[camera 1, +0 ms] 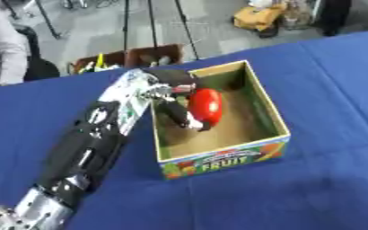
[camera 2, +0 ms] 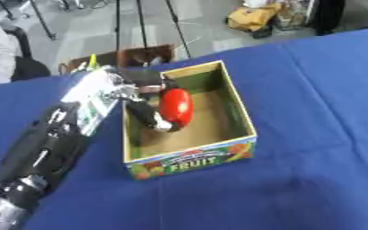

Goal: Pick up objects on the table and place them in the box.

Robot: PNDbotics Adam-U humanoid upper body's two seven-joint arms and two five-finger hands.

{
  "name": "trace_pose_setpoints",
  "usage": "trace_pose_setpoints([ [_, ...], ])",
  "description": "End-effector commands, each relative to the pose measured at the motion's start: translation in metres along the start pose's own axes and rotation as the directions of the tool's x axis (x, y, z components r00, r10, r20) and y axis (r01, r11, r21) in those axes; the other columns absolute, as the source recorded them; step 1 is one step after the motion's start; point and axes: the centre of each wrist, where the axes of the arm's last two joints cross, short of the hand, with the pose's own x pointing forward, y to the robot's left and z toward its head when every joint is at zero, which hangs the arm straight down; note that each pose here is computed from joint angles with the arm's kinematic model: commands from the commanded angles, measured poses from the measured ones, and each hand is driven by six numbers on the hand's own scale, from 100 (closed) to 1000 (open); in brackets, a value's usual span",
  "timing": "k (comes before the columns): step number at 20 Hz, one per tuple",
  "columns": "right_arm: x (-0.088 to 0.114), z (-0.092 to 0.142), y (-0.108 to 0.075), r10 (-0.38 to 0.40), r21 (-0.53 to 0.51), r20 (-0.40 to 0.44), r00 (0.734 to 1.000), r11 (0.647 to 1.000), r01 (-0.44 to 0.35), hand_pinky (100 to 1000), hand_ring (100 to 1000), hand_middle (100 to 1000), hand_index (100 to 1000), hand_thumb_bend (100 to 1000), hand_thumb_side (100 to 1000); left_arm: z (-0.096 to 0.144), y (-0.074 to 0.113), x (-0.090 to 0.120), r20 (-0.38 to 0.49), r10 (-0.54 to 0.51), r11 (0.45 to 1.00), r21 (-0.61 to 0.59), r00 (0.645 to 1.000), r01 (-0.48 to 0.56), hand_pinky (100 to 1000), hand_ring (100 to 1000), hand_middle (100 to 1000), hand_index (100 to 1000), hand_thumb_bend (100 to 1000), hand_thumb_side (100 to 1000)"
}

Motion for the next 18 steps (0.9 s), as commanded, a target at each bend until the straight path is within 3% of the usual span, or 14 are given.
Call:
trace_pose_setpoints([
  [1, 0.005, -0.003, -0.003, 0.013, -0.001, 0.018, 1.0, 1.0, -0.013, 283, 192, 232, 368, 100, 846, 0.024, 0.034, -0.003, 0.022, 0.029, 0.997, 0.077, 0.999, -0.03, 475, 672, 733, 894, 166, 720],
  [8, 0.005, -0.003, -0.003, 0.01, 0.0, 0.018, 1.0, 1.0, -0.01, 282, 192, 232, 368, 100, 845, 0.036, 0.046, -0.002, 0.0, 0.026, 0.996, 0.081, 1.0, -0.026, 498, 695, 755, 904, 202, 704],
  [11, 0.005, -0.003, -0.003, 0.009, 0.0, 0.018, 1.0, 1.0, -0.009, 282, 192, 231, 368, 100, 844, 0.036, 0.045, -0.002, -0.006, 0.021, 0.997, 0.075, 1.0, -0.02, 481, 678, 731, 883, 165, 687],
  [16, 0.005, -0.003, -0.003, 0.009, -0.001, 0.02, 1.0, 1.0, -0.009, 282, 191, 231, 368, 100, 845, 0.03, 0.039, -0.002, 0.004, 0.038, 0.998, 0.041, 0.999, -0.038, 488, 684, 734, 886, 189, 693],
  [17, 0.005, -0.003, -0.002, 0.009, -0.002, 0.021, 1.0, 1.0, -0.009, 282, 191, 231, 368, 100, 845, 0.027, 0.036, -0.003, 0.007, 0.044, 0.999, 0.018, 0.999, -0.044, 532, 729, 771, 918, 265, 731],
  [18, 0.006, -0.003, -0.002, 0.009, -0.001, 0.022, 1.0, 1.0, -0.009, 281, 191, 231, 367, 100, 845, 0.022, 0.03, -0.003, 0.019, 0.054, 0.998, -0.025, 0.998, -0.053, 658, 815, 846, 971, 437, 798],
])
